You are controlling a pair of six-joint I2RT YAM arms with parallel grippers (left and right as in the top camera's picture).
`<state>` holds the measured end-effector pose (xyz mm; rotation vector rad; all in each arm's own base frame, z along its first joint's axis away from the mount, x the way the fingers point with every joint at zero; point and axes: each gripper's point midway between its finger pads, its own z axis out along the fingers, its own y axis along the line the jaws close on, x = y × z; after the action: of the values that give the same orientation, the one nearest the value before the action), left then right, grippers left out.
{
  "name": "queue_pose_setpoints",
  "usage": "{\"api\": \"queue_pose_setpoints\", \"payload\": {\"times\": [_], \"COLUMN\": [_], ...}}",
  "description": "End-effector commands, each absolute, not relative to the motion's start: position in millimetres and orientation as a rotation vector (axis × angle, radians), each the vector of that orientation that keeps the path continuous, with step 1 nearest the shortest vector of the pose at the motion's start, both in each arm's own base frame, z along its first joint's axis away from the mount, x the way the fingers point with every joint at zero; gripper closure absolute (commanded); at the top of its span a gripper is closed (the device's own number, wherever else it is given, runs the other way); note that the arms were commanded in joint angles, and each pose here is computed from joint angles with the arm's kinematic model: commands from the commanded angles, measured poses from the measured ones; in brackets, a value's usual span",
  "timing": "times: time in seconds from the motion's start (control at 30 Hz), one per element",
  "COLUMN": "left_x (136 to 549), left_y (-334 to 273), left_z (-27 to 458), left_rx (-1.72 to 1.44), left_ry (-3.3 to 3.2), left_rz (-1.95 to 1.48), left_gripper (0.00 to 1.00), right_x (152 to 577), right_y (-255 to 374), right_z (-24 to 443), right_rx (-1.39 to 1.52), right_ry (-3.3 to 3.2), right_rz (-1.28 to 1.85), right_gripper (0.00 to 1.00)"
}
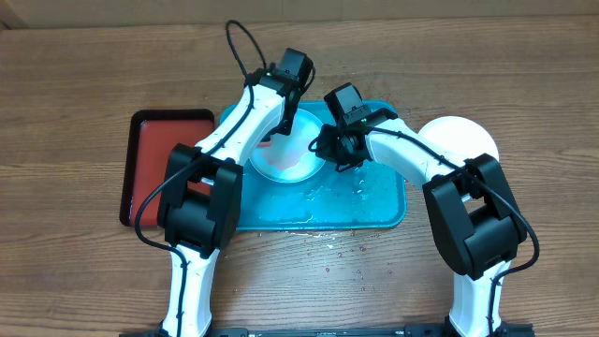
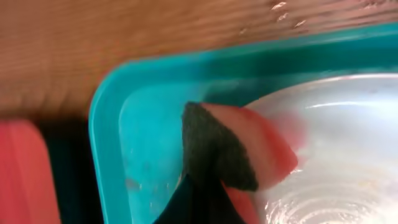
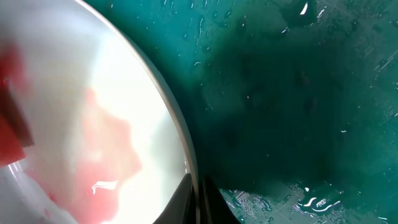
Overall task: Clean dirty plates on tray and stack at the side
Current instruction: 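Scrub the light-blue plate with the sponge while the right gripper holds it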
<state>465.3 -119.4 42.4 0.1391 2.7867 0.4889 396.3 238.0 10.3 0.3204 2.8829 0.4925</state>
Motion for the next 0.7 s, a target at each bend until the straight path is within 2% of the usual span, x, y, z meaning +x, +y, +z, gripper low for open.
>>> {"api": "queue_pose_setpoints", "payload": {"times": [0.0, 0.27, 0.47, 0.67], "left_x": [461.7, 419.9, 404.7, 411.9], "left_y": [-112.5, -139.0, -171.4, -191.4], "left_z": [43.5, 27.5, 20.0, 21.1], "left_rx": [-0.160, -0.182, 0.202, 0.601], "left_ry": [2.766, 3.003, 3.113, 3.021], "left_rz": [0.505, 0.293, 0.018, -0.132], "left_gripper": [0.96, 0.96, 0.96, 0.96], "right_x": [389.0, 389.1, 389.0, 389.0], "right_y": [237.6, 237.6, 237.6, 237.6], "right_z": [0.1, 0.1, 0.1, 0.1], "right_rx": [0.310, 0.310, 0.310, 0.310], "right_ry": [2.912, 2.912, 2.912, 2.912], "right_rz": [0.461, 0.461, 0.461, 0.461], "right_gripper": [0.96, 0.96, 0.96, 0.96]}}
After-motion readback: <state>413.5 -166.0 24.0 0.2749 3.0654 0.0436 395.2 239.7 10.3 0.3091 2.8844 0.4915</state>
